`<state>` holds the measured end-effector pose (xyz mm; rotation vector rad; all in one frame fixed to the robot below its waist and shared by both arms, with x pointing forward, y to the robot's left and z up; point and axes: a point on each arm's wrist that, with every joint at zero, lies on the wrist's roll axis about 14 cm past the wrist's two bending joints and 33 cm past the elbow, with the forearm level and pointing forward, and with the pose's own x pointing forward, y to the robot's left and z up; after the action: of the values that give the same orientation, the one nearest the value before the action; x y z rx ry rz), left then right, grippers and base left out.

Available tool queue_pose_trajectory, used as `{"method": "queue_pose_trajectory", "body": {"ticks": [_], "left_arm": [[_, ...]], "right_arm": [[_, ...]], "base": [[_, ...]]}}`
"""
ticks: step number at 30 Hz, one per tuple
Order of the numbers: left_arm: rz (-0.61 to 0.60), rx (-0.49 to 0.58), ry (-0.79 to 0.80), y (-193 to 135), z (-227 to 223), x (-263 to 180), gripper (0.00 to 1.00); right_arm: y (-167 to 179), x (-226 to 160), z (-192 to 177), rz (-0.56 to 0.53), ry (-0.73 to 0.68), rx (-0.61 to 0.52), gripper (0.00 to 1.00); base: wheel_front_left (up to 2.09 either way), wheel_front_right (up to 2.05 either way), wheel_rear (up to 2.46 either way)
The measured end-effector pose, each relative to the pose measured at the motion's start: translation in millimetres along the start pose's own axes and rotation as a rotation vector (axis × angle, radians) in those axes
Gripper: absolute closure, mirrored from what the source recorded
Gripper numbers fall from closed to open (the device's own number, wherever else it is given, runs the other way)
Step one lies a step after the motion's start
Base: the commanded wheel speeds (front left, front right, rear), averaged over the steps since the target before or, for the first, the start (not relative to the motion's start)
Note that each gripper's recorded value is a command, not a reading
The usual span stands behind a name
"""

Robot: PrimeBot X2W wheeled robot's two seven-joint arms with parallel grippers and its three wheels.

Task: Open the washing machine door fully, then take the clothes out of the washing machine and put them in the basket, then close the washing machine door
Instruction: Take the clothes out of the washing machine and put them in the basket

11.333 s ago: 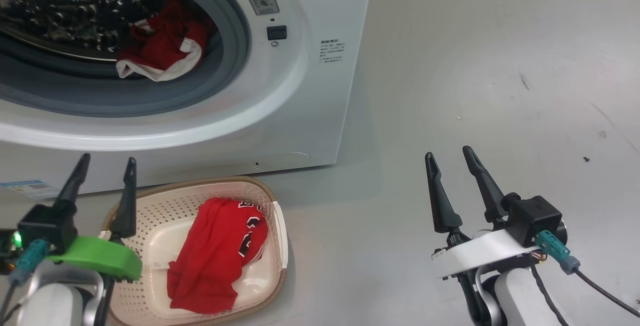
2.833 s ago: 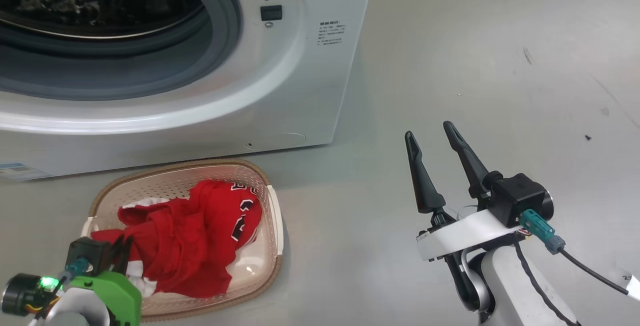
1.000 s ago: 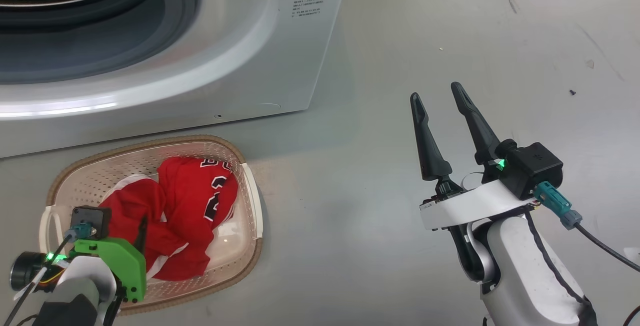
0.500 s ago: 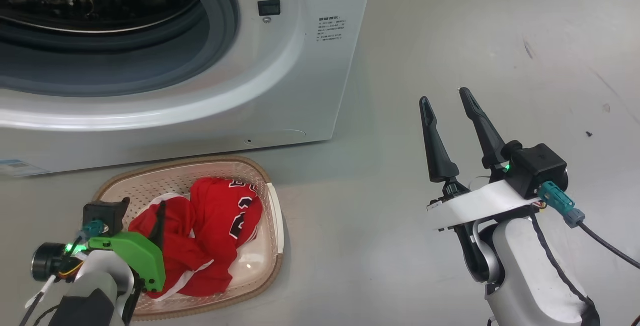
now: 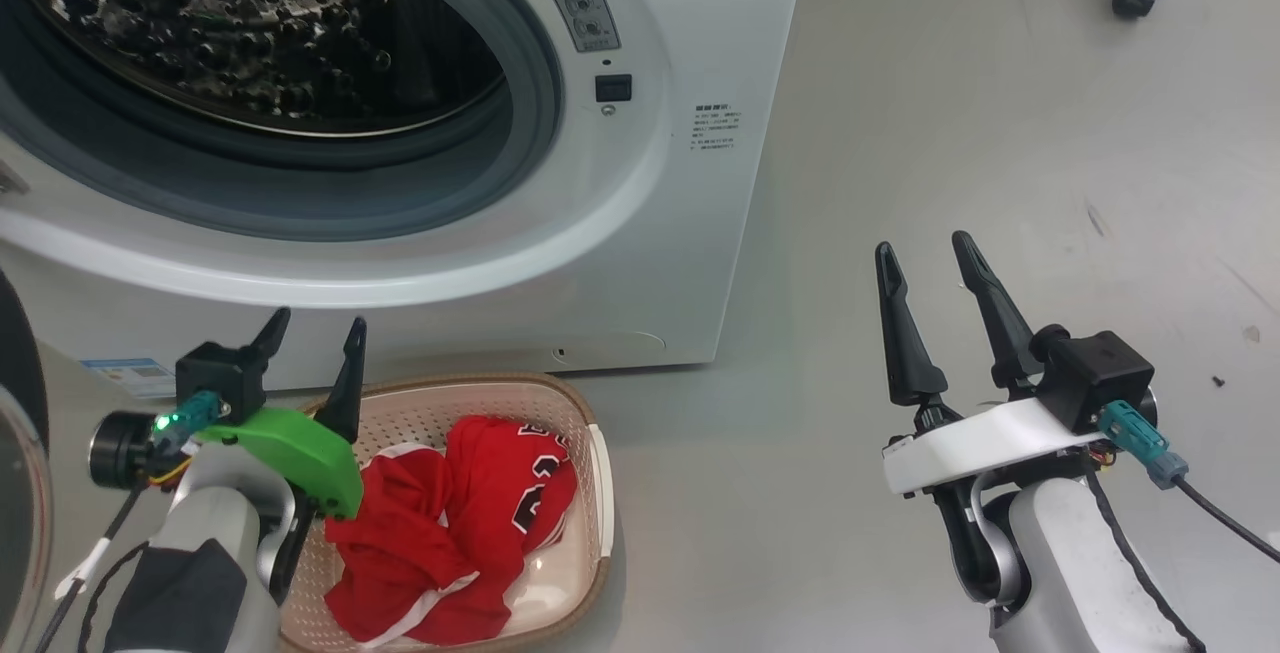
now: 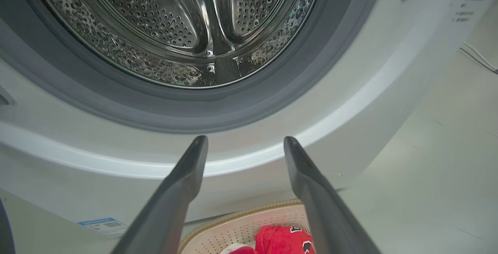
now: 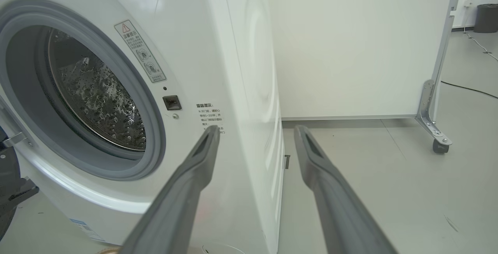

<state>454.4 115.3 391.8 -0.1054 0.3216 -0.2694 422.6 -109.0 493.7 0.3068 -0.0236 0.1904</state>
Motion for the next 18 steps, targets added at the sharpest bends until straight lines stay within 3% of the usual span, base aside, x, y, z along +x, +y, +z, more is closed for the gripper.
{"method": "queue_pose_trajectory", "body": {"ticks": [5,18], "left_arm": [[0.007,-0.011,-0.178,-2,58,-11,0.0],[0.094,-0.03,-0.312,10,80,-75,0.0]], "right_arm": [[9,-8,9,0.017,-0.023,0.017,0.0],[27,-37,21,0.058,-0.049,0.018,0.0]], "base": [[0.0,0.0,0.0],[0.0,0.0,0.0]]}}
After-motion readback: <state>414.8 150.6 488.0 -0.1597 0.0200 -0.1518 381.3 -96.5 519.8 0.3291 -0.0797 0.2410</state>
